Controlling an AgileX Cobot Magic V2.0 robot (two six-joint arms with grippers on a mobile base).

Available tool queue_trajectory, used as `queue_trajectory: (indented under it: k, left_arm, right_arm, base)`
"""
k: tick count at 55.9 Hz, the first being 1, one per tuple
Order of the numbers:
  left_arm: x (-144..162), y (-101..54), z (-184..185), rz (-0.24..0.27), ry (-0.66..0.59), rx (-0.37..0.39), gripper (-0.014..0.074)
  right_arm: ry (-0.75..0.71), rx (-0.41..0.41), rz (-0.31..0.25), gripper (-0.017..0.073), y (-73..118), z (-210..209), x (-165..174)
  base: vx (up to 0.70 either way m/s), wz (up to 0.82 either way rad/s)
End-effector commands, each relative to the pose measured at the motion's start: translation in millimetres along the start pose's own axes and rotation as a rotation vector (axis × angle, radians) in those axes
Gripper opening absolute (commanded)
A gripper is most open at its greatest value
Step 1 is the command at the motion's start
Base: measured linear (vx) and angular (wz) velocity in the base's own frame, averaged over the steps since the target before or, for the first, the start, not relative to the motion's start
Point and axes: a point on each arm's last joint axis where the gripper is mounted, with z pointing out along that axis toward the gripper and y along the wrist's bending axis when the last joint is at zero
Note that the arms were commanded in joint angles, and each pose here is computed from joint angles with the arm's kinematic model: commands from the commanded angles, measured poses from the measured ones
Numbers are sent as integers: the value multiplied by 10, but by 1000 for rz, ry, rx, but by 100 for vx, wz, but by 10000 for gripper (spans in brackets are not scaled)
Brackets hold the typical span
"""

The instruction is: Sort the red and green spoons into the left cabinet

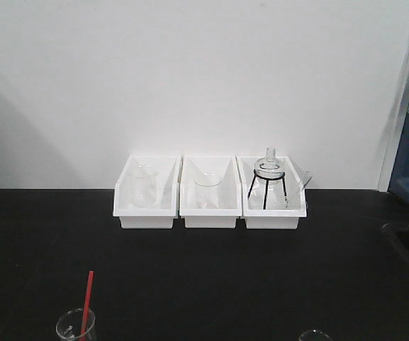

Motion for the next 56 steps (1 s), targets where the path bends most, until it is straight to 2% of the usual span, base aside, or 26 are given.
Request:
queue_trajectory:
  k: [1, 56]
  left_arm:
    - [-110, -7, -17, -16, -105, 7, -6]
    - [-114, -7, -18, -16, -107, 7, -6]
  right_arm:
    - [-83, -4, -18, -4, 2, -7, -43]
    - [-93, -5, -18, -4, 3, -8, -55]
  base:
    - [0, 0]
    - [0, 0]
